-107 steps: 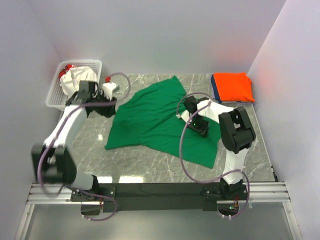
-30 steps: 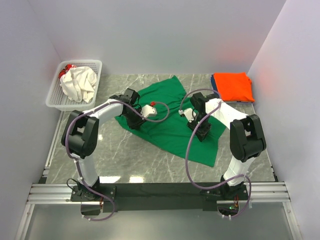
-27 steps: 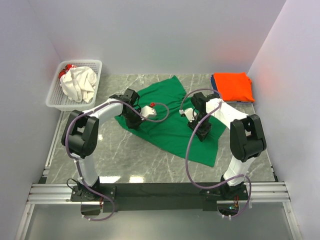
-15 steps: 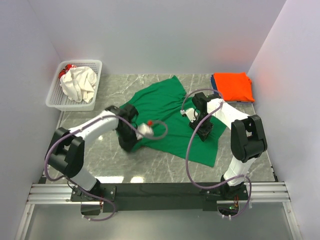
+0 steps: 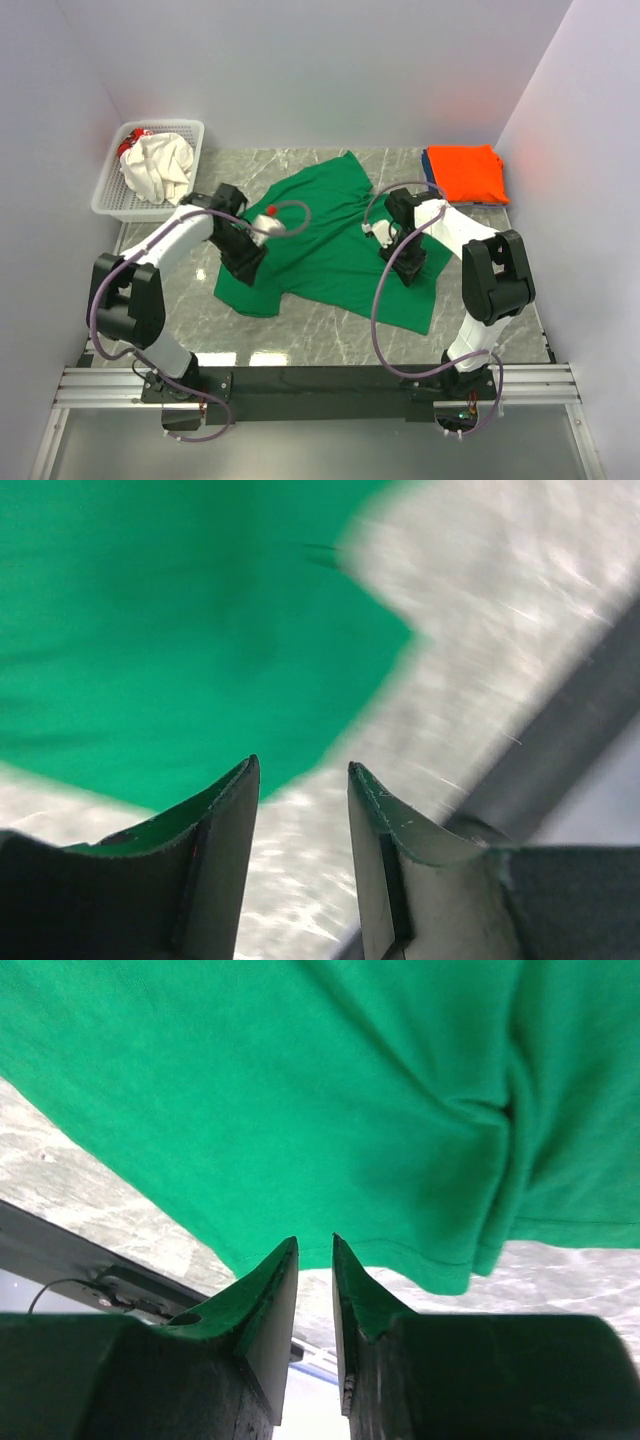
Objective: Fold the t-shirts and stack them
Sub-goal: Flatten the tshirt out
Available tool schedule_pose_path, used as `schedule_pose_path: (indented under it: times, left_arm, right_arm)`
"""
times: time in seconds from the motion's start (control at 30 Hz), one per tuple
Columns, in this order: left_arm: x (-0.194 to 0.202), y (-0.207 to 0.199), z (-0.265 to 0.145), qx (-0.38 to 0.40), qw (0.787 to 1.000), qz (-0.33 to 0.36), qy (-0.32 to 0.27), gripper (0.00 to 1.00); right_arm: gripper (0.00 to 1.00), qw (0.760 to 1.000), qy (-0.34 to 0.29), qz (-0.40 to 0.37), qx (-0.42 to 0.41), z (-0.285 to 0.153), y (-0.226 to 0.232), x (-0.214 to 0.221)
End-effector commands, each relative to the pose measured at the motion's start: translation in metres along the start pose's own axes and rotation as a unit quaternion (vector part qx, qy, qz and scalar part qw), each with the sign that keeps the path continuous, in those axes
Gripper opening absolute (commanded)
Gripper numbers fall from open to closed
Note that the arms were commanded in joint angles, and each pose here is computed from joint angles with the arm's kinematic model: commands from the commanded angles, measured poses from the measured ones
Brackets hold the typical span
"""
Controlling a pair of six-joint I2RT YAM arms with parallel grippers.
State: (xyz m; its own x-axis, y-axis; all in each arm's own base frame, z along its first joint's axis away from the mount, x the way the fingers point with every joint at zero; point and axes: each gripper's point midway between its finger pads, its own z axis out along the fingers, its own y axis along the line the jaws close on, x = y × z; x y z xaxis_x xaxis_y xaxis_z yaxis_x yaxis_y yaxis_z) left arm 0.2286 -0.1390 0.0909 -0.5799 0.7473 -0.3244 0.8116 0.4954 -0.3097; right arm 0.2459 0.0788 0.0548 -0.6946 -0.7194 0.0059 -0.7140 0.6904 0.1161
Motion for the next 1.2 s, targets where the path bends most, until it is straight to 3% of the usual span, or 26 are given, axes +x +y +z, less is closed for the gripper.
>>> schedule_pose_path:
  times: [0.0,0.33,0.47,0.57,0.7,0.83,0.97,1.03,1.17]
  left_arm:
    - [-0.028,0.049,-0.015,-0.094,0.994,-0.015,-0.059,0.46]
    - [-0.104,0.166,-0.006,-0.208,0.969,-0.053,-0.126,0.42]
    - [-0.107,0.197,0.012,-0.223,0.969,-0.056,-0.093,0.40]
    - [-0.077,0.206,0.027,-0.234,0.970,-0.055,-0.043,0.33]
    - [-0.028,0.188,0.027,-0.230,0.971,-0.066,-0.008,0.26]
    - [0.038,0.135,0.040,-0.179,0.979,-0.086,0.041,0.21]
    - [0.075,0.079,0.041,-0.129,0.984,-0.112,0.058,0.16]
    - [0.085,0.061,0.035,-0.122,0.984,-0.116,0.054,0.16]
    - [0.080,0.035,0.018,-0.082,0.989,-0.113,0.047,0.27]
  right_arm:
    - [0.27,1.000,0.010,0.008,-0.010,0.005,0.006,0.010]
    - [0.25,0.995,0.073,0.020,0.058,0.043,-0.040,0.023]
    - [0.24,0.992,0.096,0.016,0.082,0.045,-0.058,0.033]
    - [0.24,0.989,0.106,0.015,0.101,0.040,-0.073,0.034]
    - [0.24,0.987,0.104,0.014,0.120,0.032,-0.094,0.024]
    - [0.24,0.986,0.104,0.004,0.132,0.028,-0.106,0.017]
    - [0.25,0.990,0.098,-0.010,0.099,0.026,-0.089,0.020]
    - [0.27,0.992,0.090,-0.027,0.087,0.018,-0.076,0.026]
    - [0.29,0.992,0.093,-0.057,0.060,0.020,-0.045,0.050]
